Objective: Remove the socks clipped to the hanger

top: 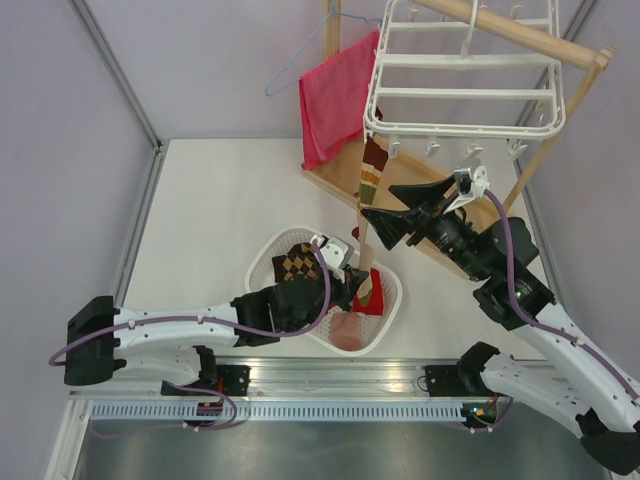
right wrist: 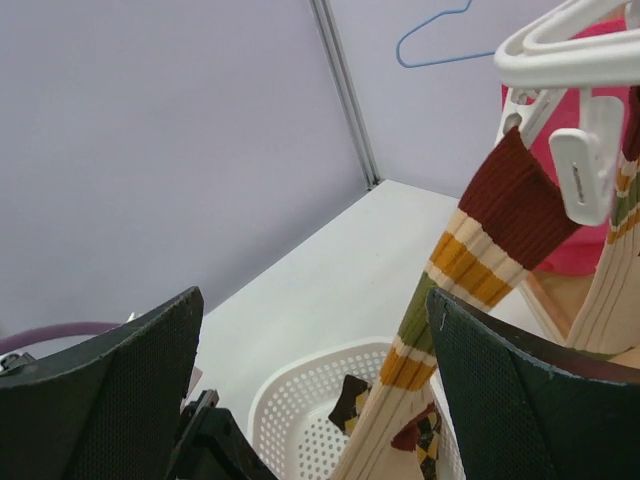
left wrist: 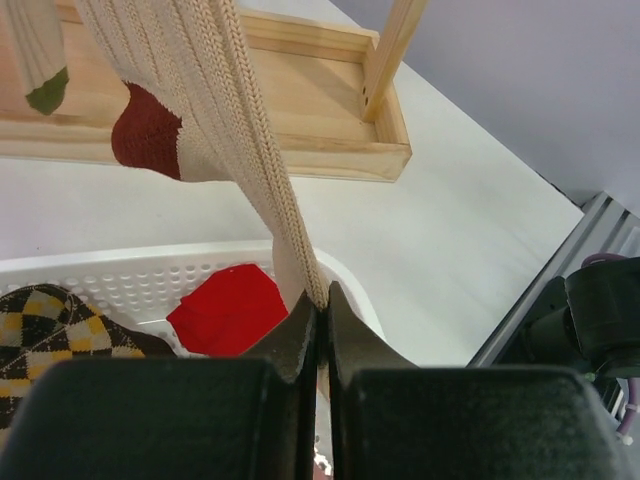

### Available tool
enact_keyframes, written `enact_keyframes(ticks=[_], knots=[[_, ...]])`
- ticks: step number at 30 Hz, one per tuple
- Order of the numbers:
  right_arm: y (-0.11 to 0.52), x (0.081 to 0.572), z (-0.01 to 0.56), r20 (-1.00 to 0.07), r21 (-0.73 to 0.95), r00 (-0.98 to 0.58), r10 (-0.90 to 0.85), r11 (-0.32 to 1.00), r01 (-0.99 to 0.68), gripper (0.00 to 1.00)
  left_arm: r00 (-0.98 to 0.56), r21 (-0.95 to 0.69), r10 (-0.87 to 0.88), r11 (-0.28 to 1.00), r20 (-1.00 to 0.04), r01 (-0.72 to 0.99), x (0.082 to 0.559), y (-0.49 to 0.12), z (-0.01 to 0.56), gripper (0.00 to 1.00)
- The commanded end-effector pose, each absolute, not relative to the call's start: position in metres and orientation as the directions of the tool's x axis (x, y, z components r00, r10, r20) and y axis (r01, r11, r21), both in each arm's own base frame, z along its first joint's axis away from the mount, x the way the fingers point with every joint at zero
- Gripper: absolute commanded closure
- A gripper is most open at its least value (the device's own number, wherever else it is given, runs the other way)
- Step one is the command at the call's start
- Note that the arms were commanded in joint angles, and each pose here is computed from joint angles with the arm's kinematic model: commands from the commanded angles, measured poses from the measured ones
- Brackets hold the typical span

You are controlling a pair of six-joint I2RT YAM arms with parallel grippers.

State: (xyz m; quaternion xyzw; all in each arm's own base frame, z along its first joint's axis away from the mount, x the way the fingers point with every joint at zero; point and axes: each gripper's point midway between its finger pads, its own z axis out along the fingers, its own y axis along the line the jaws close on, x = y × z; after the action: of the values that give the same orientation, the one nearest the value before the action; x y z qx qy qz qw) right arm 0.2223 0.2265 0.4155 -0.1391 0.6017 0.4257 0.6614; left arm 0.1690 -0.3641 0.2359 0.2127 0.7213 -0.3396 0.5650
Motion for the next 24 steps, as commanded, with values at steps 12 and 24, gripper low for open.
enact_keyframes(ticks=[12, 24], knots=[[0.244, 0.273, 0.47, -0.923, 0.316, -0.049, 0.382, 0.68, -0.662, 0.05, -0.208, -0.21, -0.09, 0.698, -0.974, 0.685, 0.169, -0.367, 0.265, 0.98], [0.24, 0.324, 0.446, -0.94, 0.334, -0.096, 0.327, 0.827, -0.451, 0.07, -0.182, -0.175, -0.068, 0.717, -0.981, 0.675, 0.173, -0.365, 0.27, 0.98]])
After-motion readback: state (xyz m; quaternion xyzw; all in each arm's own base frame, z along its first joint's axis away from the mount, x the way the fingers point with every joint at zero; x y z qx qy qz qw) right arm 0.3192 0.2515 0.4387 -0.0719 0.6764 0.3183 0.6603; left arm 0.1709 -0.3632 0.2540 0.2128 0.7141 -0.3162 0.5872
